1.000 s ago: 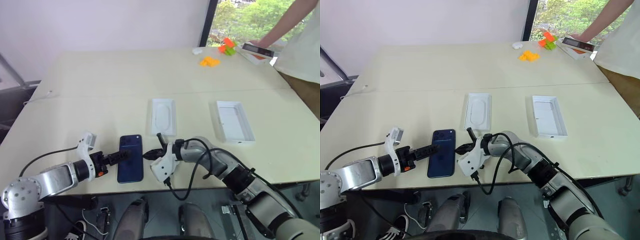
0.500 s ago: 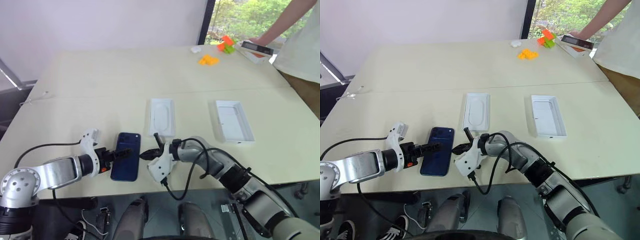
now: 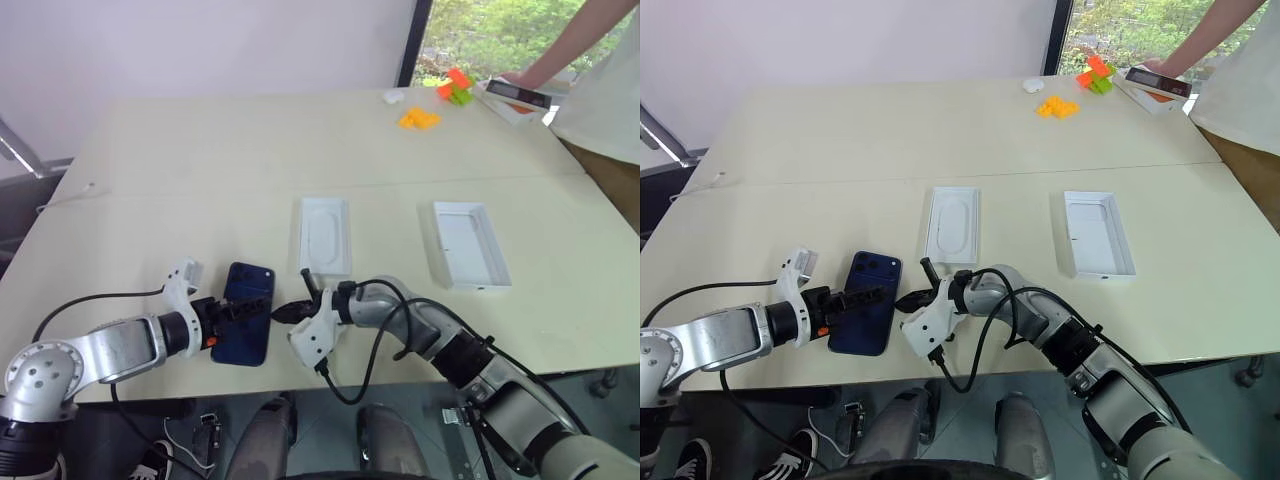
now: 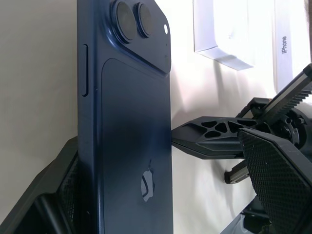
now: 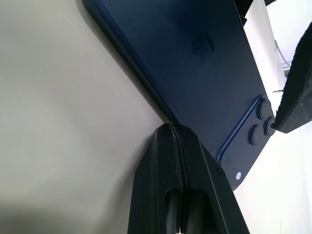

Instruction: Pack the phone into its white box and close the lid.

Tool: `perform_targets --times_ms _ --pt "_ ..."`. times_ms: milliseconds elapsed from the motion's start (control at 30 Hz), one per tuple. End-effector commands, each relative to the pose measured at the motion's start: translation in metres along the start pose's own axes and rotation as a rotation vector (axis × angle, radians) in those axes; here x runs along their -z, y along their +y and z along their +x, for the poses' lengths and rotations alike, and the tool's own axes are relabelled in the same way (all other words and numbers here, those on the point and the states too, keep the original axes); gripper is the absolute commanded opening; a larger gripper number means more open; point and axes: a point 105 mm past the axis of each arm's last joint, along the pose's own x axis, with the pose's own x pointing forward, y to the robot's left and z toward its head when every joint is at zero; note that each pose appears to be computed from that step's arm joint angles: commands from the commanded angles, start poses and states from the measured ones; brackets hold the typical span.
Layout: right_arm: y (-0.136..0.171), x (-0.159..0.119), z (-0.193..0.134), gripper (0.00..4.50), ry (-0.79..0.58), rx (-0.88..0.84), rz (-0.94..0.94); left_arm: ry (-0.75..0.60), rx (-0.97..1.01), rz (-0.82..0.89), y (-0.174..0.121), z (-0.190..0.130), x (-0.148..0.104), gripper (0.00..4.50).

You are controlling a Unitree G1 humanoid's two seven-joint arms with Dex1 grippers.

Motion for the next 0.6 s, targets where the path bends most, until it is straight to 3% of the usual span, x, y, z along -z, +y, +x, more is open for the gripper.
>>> perform_targets --times_ms 33,67,300,600 --pt "0.005 0.003 0.002 0.0 0.011 -0.021 0.001 0.017 0.021 -0.008 -0.003 0.0 0.005 3.97" --pt "0.005 0.002 0.002 0.0 0.011 -0.02 0.002 0.021 0.022 -0.009 -0.003 0.0 0.006 3.68" --pt "0.007 0.003 0.0 0.0 0.015 -0.024 0.002 0.012 0.02 -0.042 -0.001 -0.002 0.008 0.17" --pt "-0.006 0.005 -0.007 0.0 0.011 0.035 0.069 -0.061 0.084 -0.079 -0.009 -0.003 -0.003 0.07"
